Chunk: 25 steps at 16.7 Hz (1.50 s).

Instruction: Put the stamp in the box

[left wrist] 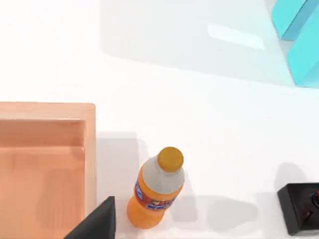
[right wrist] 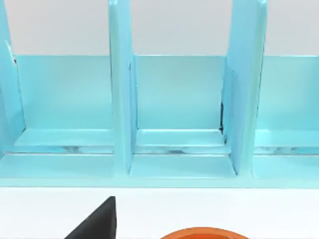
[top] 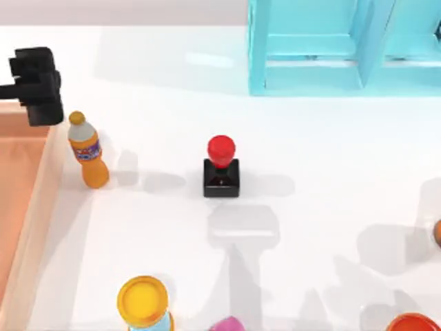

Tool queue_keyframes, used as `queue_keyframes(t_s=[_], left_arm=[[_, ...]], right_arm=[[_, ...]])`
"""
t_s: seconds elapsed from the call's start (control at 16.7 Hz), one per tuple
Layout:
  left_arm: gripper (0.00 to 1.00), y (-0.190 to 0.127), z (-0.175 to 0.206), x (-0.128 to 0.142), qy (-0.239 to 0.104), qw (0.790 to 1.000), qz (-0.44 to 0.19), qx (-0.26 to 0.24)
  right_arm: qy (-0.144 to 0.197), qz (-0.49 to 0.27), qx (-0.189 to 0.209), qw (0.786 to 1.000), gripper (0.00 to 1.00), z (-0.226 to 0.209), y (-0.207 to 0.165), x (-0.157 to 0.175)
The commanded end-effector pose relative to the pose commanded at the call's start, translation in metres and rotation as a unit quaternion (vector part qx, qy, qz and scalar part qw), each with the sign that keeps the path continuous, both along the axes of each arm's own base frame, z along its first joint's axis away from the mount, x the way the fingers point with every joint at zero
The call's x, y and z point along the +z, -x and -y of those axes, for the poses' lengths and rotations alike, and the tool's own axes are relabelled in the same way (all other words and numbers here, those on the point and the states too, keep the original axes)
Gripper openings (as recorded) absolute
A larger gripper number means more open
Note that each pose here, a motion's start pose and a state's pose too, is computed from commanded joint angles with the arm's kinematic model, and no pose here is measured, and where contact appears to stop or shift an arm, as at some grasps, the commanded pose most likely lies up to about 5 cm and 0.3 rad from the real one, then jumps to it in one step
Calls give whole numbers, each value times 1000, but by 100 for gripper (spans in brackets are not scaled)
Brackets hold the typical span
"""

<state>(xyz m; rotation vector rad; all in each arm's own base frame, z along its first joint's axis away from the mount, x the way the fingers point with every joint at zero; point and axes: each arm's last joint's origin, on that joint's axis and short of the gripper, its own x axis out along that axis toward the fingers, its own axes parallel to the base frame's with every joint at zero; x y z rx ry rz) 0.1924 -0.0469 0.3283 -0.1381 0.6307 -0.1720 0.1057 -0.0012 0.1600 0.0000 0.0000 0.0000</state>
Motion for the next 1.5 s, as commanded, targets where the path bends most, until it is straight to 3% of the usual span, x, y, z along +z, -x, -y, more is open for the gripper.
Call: queue_keyframes(t_s=[0.3, 0.66, 1.14, 1.5], left_arm=[[100, -88, 59, 31, -6, 986, -165, -20], [100, -168, 150, -2, -49, 943, -330, -19], [100, -195, 223, -73, -107, 891, -441, 1], [100, -195, 227, -79, -112, 887, -448, 3]], right_arm=[[0, 0, 0, 1000, 100, 0, 0, 0], [0, 0, 0, 1000, 100, 0, 0, 0], [0, 0, 0, 1000, 100, 0, 0, 0], [0, 0, 0, 1000, 100, 0, 0, 0]])
